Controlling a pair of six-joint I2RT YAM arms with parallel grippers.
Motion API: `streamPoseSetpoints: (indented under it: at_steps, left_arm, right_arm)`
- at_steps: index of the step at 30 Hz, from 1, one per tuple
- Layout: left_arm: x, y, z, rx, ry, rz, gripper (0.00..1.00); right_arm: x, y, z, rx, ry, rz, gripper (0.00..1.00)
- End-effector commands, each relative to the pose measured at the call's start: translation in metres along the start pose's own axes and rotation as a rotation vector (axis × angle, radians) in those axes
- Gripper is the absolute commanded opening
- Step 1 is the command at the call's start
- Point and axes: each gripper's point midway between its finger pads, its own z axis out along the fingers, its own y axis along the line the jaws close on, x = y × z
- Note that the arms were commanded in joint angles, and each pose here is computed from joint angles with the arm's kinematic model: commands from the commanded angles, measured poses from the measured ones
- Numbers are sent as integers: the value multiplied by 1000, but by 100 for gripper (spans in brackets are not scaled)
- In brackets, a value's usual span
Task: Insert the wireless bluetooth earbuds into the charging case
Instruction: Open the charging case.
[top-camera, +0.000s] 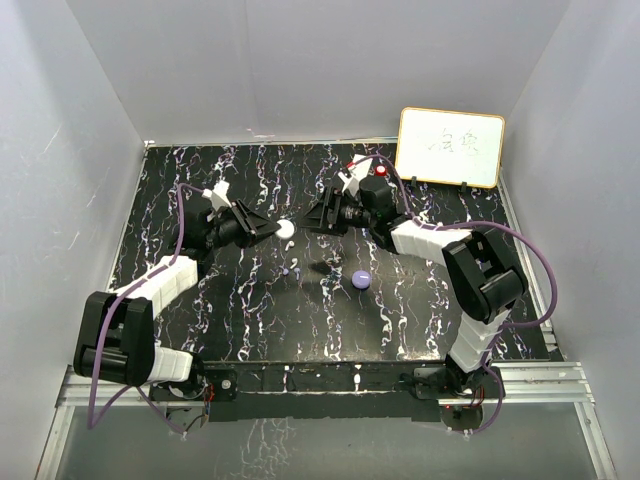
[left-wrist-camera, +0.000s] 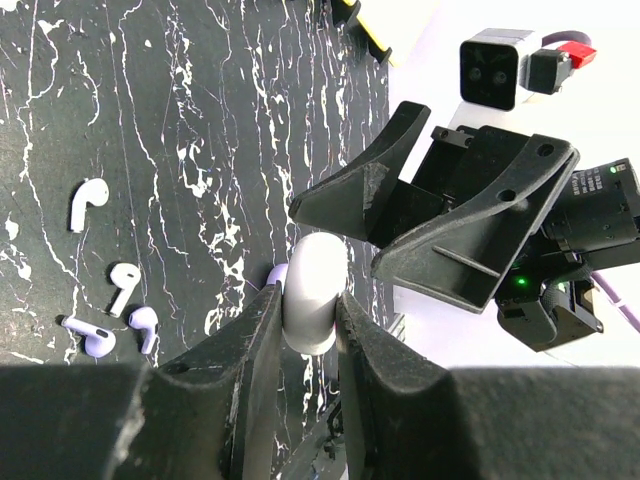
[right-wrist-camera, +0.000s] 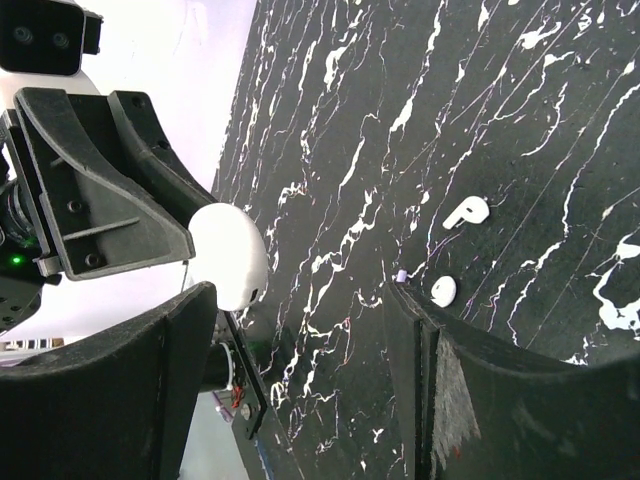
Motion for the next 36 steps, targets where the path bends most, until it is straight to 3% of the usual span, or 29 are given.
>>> streamPoseSetpoints:
  at_steps: [1, 22, 36]
  left_arm:
    - [-6, -19, -1, 34, 0, 31, 0]
    - [-6, -27, -1, 54, -14, 36, 0]
    - [-8, -50, -7, 163, -31, 36, 0]
  right_arm:
    - [-21, 35, 0, -57, -52, -102, 66]
    - [3, 19, 14, 5, -6, -90, 66]
    - [9, 1, 19, 46, 6, -83, 66]
